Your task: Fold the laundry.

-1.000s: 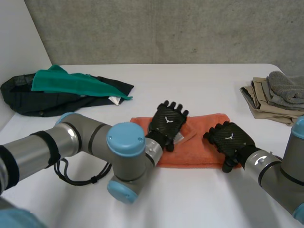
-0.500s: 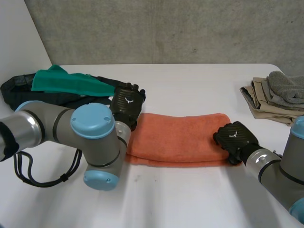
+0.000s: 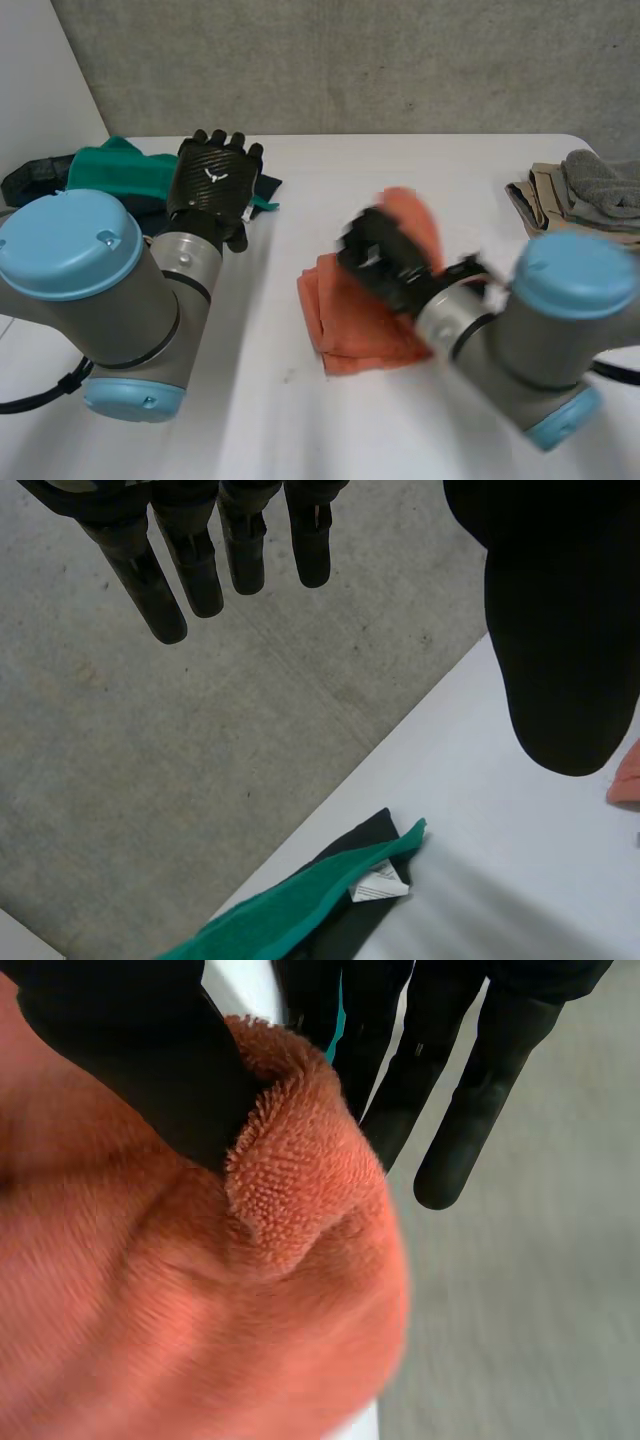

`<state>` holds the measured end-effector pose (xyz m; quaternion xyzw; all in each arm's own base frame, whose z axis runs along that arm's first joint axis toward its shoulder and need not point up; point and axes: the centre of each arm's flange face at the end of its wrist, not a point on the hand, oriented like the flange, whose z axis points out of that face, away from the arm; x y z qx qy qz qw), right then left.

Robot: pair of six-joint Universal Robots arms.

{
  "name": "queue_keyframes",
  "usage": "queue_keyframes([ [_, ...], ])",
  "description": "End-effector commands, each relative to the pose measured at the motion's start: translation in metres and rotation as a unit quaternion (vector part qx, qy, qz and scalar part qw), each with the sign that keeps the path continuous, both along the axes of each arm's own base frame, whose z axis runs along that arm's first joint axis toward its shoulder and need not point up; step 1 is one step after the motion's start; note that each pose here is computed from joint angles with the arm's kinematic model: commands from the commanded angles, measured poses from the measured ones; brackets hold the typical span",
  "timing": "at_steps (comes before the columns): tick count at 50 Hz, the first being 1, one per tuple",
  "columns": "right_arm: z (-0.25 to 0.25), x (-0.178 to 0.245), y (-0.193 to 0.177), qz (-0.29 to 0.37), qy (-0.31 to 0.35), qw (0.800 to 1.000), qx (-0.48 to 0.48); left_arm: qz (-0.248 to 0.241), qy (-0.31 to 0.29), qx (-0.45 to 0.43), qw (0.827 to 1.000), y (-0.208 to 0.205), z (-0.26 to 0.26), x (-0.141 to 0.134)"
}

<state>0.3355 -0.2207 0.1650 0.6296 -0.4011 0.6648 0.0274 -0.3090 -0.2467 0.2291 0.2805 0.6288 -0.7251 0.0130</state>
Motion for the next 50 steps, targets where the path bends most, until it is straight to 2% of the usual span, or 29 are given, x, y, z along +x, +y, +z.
queue_keyframes([
  [1, -0.038, 0.020, 0.042, 0.092, 0.018, 0.994, 0.060, -0.001, 0.038, 0.022, 0.999, -0.002, -0.004, 0.000],
  [4, -0.038, 0.017, 0.039, 0.070, 0.015, 0.995, 0.070, -0.005, 0.057, 0.023, 0.998, -0.003, -0.001, -0.003],
  [8, -0.020, -0.002, 0.013, -0.002, -0.041, 0.991, 0.124, -0.017, 0.074, 0.020, 0.997, -0.007, 0.002, -0.015],
  [9, 0.001, -0.011, 0.005, -0.025, -0.094, 0.983, 0.157, -0.020, 0.075, 0.020, 0.997, -0.006, 0.002, -0.018],
  [12, 0.027, -0.024, -0.003, -0.049, -0.178, 0.959, 0.216, -0.044, 0.085, 0.019, 0.995, 0.002, 0.003, -0.037],
  [13, 0.039, -0.034, -0.012, -0.063, -0.229, 0.938, 0.254, -0.050, 0.088, 0.019, 0.995, 0.004, 0.003, -0.041],
  [16, 0.048, -0.049, -0.029, -0.093, -0.285, 0.905, 0.302, -0.068, 0.097, 0.028, 0.993, 0.010, -0.002, -0.054],
  [17, 0.048, -0.060, -0.038, -0.115, -0.301, 0.888, 0.328, -0.072, 0.099, 0.031, 0.992, 0.012, -0.004, -0.057],
  [23, 0.049, -0.080, -0.058, -0.177, -0.295, 0.862, 0.373, -0.109, 0.082, 0.065, 0.988, 0.028, -0.036, -0.089],
  [26, 0.027, -0.077, -0.067, -0.201, -0.267, 0.847, 0.414, -0.106, 0.056, 0.096, 0.988, 0.026, -0.058, -0.096],
  [29, 0.012, -0.073, -0.077, -0.213, -0.239, 0.840, 0.438, -0.091, 0.027, 0.129, 0.987, 0.024, -0.077, -0.094],
  [35, -0.009, -0.060, -0.079, -0.204, -0.197, 0.834, 0.474, -0.038, -0.008, 0.158, 0.987, 0.024, -0.094, -0.079],
  [41, -0.030, -0.051, -0.082, -0.203, -0.154, 0.839, 0.481, -0.035, -0.040, 0.185, 0.981, 0.040, -0.109, -0.070],
  [43, -0.033, -0.051, -0.082, -0.202, -0.142, 0.844, 0.475, -0.035, -0.047, 0.192, 0.980, 0.043, -0.112, -0.068],
  [50, -0.027, -0.052, -0.083, -0.223, -0.088, 0.886, 0.398, -0.036, -0.069, 0.216, 0.973, 0.051, -0.108, -0.062],
])
